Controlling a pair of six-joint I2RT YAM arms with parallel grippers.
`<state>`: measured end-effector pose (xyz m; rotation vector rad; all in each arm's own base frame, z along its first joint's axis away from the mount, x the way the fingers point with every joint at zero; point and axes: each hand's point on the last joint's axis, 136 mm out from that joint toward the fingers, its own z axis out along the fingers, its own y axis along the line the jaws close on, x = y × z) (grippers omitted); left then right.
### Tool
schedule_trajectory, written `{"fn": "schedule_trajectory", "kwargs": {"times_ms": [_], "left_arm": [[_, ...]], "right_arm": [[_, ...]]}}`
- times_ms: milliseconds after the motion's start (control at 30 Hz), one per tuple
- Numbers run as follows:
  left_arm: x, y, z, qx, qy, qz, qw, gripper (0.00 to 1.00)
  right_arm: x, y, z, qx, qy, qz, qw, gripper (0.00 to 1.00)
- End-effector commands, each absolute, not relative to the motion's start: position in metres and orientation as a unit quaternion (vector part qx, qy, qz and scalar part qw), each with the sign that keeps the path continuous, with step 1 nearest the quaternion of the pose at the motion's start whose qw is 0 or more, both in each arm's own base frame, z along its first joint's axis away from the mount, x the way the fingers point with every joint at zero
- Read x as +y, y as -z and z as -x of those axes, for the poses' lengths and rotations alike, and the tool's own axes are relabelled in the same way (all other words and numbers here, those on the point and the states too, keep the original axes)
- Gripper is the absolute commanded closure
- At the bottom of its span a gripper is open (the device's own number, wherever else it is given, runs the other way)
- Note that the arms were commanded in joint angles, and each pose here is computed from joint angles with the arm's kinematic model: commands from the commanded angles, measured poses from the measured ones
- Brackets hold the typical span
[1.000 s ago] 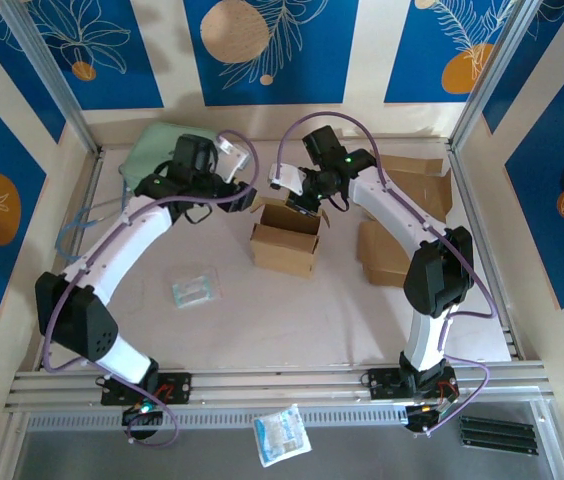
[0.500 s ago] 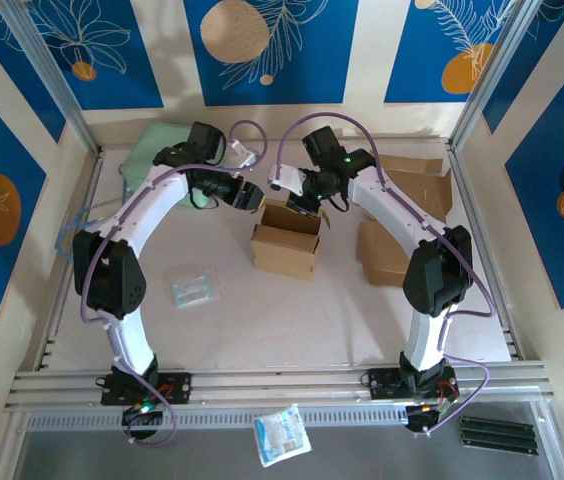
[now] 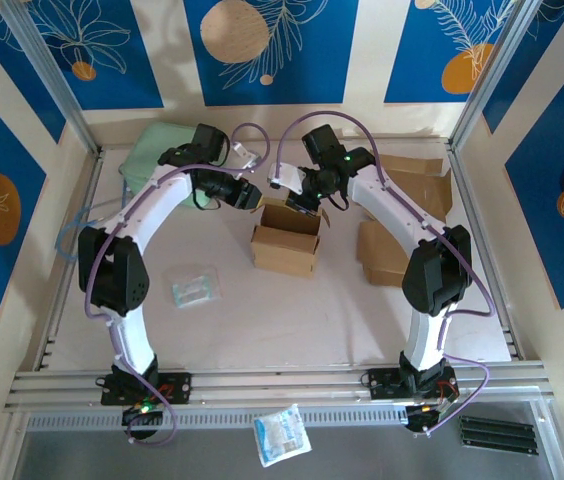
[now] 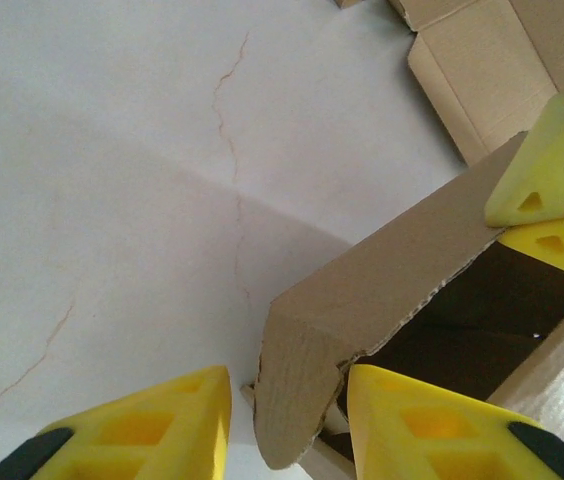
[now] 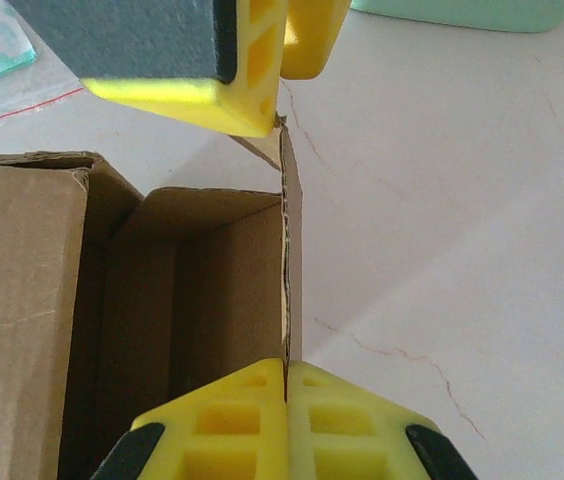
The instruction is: Fold the paper box
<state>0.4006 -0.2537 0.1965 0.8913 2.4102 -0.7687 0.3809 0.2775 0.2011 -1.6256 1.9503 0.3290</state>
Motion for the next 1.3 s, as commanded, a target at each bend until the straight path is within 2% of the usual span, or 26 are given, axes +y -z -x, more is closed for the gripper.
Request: {"fn": "schedule_trajectory", "kwargs": {"times_ms": [0, 167, 267, 333, 400, 433, 633, 800, 933, 1100, 1267], "left_arm": [[-0.257, -0.191, -0.402, 0.876, 0.273, -0.328, 0.224, 0.69], [-0.262, -0.189, -0.4, 0.876, 0.273, -0.333, 0.217, 0.86], [-0.265, -0.19, -0.399, 0.876, 0.276, -0.33, 0.219, 0.93], [-0.265, -0.192, -0.399, 0.876, 0.274, -0.327, 0.226, 0.95], [-0.265, -0.194, -0.401, 0.876, 0.273, -0.323, 0.233, 0.96], [-0.266, -0.195, -0.401, 0.875, 0.274, -0.322, 0.234, 0.96], [-0.269, -0.199, -0.403, 0.873, 0.279, -0.319, 0.242, 0.97], [-0.27, -0.199, -0.404, 0.872, 0.278, -0.32, 0.244, 0.97], [-0.27, -0.196, -0.406, 0.874, 0.276, -0.319, 0.241, 0.97], [-0.27, -0.192, -0.408, 0.877, 0.274, -0.315, 0.237, 0.97], [-0.27, -0.191, -0.411, 0.879, 0.272, -0.312, 0.237, 0.98]], "right_arm": [[0.281, -0.204, -0.382, 0.726, -0.127, 0.614, 0.284, 1.0], [0.28, -0.201, -0.383, 0.729, -0.127, 0.611, 0.282, 0.99], [0.279, -0.203, -0.389, 0.738, -0.124, 0.597, 0.289, 0.87], [0.279, -0.214, -0.388, 0.746, -0.155, 0.575, 0.298, 0.78], [0.277, -0.228, -0.394, 0.768, -0.176, 0.527, 0.319, 0.63], [0.272, -0.232, -0.398, 0.782, -0.177, 0.5, 0.327, 0.6], [0.237, -0.24, -0.405, 0.881, -0.202, 0.303, 0.301, 0.49], [0.196, -0.238, -0.391, 0.921, -0.241, 0.136, 0.276, 0.41], [0.177, -0.22, -0.373, 0.936, -0.237, 0.076, 0.251, 0.4], [0.189, -0.204, -0.354, 0.94, -0.251, 0.07, 0.22, 0.46], [0.182, -0.184, -0.359, 0.953, -0.191, 0.066, 0.228, 0.48]]}}
